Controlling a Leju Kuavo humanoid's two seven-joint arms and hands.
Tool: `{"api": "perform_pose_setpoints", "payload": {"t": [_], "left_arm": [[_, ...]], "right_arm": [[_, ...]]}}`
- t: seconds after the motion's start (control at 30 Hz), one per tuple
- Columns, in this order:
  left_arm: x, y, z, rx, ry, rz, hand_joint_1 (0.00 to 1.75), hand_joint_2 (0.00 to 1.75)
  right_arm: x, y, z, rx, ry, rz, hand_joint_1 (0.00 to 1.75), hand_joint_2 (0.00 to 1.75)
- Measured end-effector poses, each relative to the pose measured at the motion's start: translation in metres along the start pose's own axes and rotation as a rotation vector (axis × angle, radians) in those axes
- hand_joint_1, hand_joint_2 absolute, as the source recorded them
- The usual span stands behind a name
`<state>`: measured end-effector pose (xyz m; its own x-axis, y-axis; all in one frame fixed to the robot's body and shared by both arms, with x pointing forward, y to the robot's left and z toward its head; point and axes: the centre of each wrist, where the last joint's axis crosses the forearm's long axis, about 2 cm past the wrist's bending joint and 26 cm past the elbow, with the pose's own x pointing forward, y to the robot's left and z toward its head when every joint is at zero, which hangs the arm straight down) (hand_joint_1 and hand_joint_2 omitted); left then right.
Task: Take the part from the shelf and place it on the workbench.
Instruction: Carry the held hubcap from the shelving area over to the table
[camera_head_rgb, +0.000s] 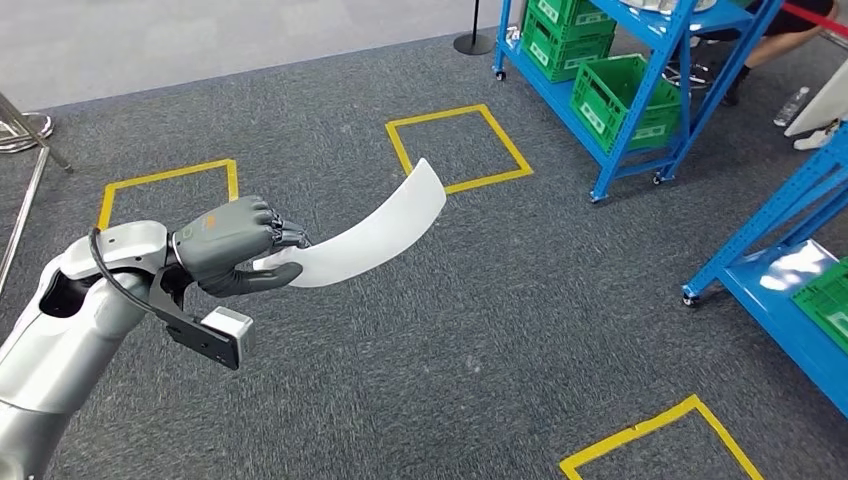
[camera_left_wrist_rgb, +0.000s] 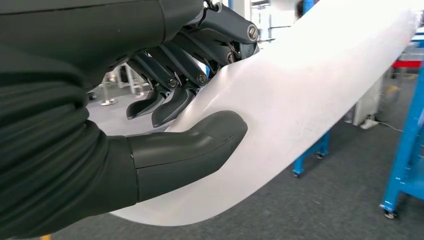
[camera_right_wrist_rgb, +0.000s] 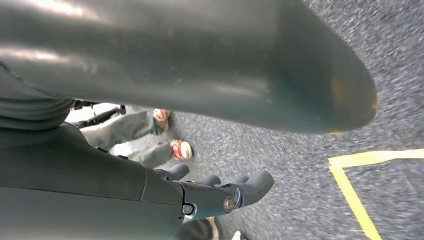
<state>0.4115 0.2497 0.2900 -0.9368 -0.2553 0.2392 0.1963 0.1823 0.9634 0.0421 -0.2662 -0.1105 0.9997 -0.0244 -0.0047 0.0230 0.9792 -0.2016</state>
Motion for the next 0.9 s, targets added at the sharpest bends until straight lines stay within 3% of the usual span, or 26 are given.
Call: {"api": "perform_pose_setpoints", "payload": {"t": [0.2, 0.6, 0.9], "left_arm": [[0.002, 0.009, -0.008, 0.016, -0.007, -0.014, 1.75, 1.75], [0.001, 0.002, -0.015, 0.007, -0.012, 0.008, 1.75, 1.75], [0.001, -0.007, -0.038, 0.004, -0.057, 0.063, 1.75, 1.75]], "right_arm": [[0.002, 0.0, 0.0, 0.002, -0.008, 0.002, 0.0, 0.0], [0.002, 0.0, 0.0, 0.011, -0.006, -0.012, 0.0, 0.0], [-0.004, 0.0, -0.001, 0.009, 0.015, -0.03, 0.0, 0.0]]}}
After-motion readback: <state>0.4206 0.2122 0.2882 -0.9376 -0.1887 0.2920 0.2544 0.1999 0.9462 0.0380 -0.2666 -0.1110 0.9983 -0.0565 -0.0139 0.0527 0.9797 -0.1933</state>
